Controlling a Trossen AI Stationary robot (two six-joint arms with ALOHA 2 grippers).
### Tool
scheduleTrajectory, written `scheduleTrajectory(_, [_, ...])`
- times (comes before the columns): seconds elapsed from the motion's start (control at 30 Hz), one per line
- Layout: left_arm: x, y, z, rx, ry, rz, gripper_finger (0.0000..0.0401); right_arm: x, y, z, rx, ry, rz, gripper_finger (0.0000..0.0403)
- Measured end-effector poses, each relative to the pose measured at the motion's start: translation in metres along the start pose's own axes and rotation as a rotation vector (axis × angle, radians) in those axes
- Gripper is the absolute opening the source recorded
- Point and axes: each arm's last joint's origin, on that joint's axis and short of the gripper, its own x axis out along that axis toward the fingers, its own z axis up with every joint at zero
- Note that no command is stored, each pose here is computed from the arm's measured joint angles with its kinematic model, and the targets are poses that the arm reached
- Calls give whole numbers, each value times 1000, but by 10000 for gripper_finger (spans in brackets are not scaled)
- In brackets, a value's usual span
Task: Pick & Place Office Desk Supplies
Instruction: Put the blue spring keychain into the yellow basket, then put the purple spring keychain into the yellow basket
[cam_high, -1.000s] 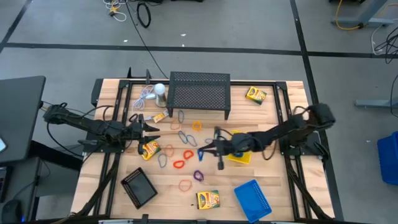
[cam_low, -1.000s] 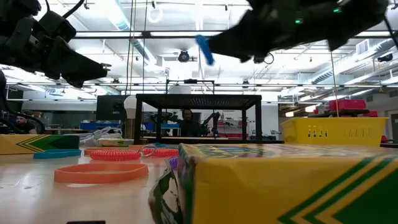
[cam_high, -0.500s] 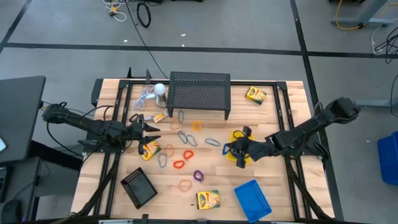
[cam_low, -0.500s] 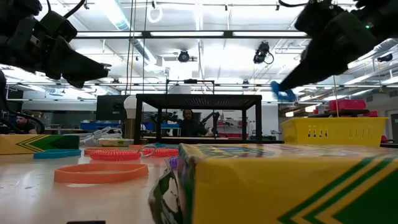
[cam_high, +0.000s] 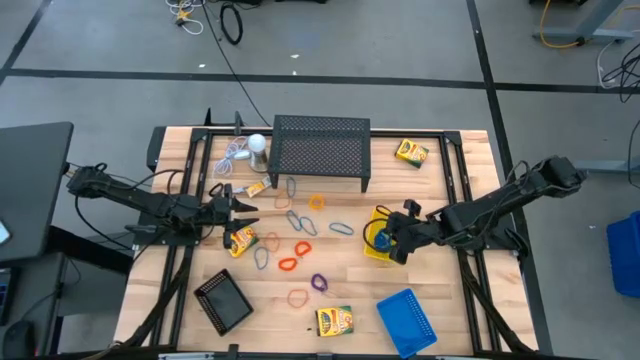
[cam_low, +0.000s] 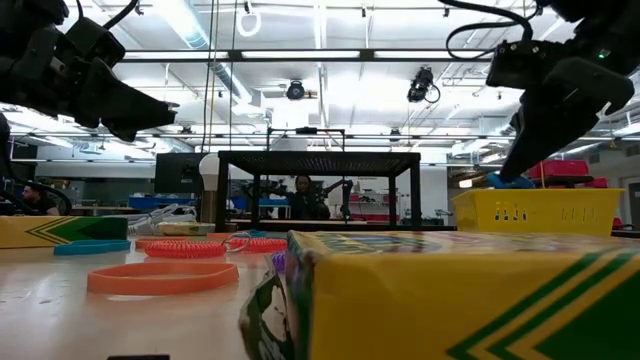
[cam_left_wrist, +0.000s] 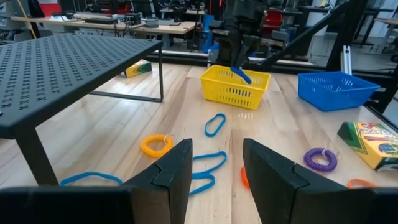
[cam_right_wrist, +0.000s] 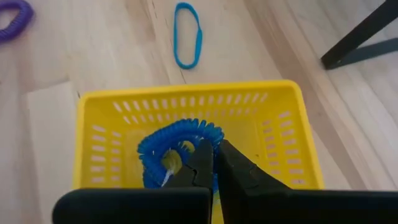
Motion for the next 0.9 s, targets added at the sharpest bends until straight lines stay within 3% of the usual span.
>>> scheduleTrajectory(0.1, [0,0,0,1,2,0,149,1,-2,1,9,13,9,22])
scheduleTrajectory(0.5, [0,0,0,0,0,0,149,2,-2,6,-7,-13,43,182])
scheduleTrajectory(0.77, [0,0,0,4,-1,0,149,-5,14,41,-64,-357,218,186])
scheduleTrajectory(0.9, [0,0,0,3,-3,0,149,2,15,49,-66,-401,245,185])
